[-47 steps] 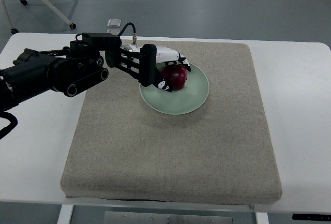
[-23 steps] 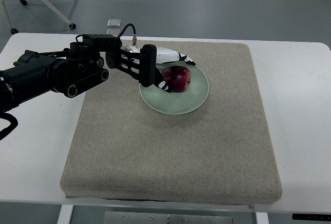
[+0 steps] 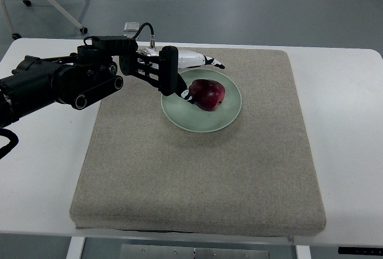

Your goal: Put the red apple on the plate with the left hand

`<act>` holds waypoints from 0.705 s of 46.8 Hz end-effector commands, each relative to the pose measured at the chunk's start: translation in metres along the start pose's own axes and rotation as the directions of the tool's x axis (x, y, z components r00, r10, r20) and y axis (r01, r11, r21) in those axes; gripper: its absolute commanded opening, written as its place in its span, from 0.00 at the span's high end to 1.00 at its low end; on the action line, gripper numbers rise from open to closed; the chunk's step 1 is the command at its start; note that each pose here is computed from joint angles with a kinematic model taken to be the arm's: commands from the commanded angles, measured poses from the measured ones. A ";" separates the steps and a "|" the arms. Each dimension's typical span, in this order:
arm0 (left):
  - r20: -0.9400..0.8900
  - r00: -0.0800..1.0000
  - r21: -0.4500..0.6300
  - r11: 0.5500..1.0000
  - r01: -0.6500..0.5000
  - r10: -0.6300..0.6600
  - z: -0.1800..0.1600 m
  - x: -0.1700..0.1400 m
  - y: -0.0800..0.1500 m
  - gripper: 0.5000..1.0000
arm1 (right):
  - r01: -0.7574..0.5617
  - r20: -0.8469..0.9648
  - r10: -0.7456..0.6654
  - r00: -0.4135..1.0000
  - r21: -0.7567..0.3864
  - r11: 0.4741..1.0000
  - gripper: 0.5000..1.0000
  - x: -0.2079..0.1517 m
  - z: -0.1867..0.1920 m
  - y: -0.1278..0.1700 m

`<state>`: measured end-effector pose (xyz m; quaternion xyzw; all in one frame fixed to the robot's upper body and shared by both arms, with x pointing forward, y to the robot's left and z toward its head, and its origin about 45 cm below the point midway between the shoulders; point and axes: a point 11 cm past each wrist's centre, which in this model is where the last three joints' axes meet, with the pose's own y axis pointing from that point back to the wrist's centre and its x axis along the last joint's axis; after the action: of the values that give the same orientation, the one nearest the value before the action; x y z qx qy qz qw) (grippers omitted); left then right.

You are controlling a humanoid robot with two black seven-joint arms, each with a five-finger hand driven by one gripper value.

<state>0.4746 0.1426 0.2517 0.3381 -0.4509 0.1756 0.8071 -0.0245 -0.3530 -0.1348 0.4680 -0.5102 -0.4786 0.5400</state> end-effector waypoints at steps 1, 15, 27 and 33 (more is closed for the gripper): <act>0.002 1.000 0.010 1.000 -0.013 0.013 -0.005 0.003 0.003 0.02 | 0.002 0.000 -0.002 1.000 0.000 1.000 0.14 0.000 0.000 0.000; -0.021 0.991 0.135 0.982 -0.129 0.133 -0.049 0.027 0.027 0.01 | 0.002 0.000 -0.002 1.000 0.000 1.000 0.14 0.000 0.000 0.000; -0.208 0.920 0.163 0.939 -0.303 0.333 -0.054 0.048 0.033 0.01 | 0.000 -0.001 0.000 1.000 -0.002 1.000 0.14 0.000 0.001 0.000; -0.356 0.840 0.195 0.911 -0.363 0.410 -0.058 0.053 0.036 0.01 | -0.001 0.000 0.001 1.000 0.000 1.000 0.14 0.000 0.000 0.000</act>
<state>0.5152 0.2052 0.2876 0.2646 -0.3576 0.4019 0.8004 -0.0249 -0.3531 -0.1348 0.4677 -0.5103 -0.4786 0.5402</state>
